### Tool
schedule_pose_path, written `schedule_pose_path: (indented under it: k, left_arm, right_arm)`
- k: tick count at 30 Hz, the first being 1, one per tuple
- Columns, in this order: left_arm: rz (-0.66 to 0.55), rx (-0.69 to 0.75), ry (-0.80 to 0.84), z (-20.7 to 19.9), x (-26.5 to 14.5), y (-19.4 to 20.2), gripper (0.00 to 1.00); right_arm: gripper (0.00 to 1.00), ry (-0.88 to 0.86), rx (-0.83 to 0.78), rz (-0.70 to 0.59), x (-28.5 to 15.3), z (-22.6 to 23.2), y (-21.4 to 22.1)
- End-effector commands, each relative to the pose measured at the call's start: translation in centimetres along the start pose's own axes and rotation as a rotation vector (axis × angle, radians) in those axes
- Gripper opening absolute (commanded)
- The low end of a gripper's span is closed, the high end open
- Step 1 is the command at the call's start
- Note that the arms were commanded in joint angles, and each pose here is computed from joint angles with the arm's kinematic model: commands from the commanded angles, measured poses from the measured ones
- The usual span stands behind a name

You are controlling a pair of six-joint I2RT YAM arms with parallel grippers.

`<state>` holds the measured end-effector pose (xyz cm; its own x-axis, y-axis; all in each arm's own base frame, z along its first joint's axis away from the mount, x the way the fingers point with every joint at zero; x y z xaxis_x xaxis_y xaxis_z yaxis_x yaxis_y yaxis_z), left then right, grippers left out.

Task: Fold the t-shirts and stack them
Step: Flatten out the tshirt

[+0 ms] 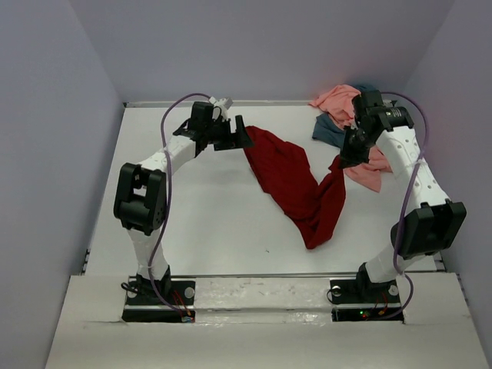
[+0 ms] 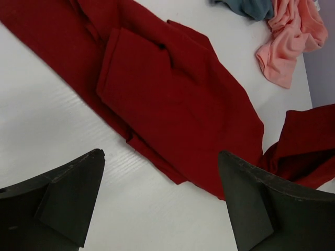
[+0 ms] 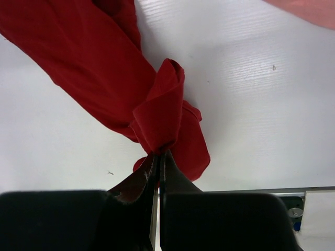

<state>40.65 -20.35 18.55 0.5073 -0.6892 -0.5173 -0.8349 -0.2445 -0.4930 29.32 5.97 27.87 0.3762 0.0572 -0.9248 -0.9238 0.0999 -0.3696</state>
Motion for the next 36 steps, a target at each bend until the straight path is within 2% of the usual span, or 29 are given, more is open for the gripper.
schedule_pose_path:
  k: [1,10,23,36]
  left_arm:
    - [-0.031,0.029,0.058,-1.2,0.5,-2.3,0.98]
    - [0.013,0.049,0.004,1.2,4.4,-3.0,0.98]
    - [0.067,0.064,0.028,0.2,9.2,-2.9,0.97]
    - [0.097,0.062,0.0,0.0,11.4,-1.9,0.96]
  right_arm:
    - [0.0,0.002,0.002,-0.055,0.0,-0.1,-1.1]
    - [0.0,-0.002,-0.006,-0.071,-0.4,-0.1,-1.3]
    - [0.0,-0.032,-0.005,-0.072,-0.8,0.2,-1.2]
    - [0.0,-0.041,-0.008,-0.067,-0.5,0.0,-1.3]
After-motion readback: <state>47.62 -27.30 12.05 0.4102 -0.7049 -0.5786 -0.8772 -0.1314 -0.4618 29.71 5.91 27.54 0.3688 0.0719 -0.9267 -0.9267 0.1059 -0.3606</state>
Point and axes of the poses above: each gripper's point midway between its finger pads, its own x axis out along the fingers, its own z axis along the line the jaws close on, y = z × x, the point moved 7 cm from there along -x, back along the fingers, and after that the axes turned 11 degrees about -x, right-handed, at the moved point
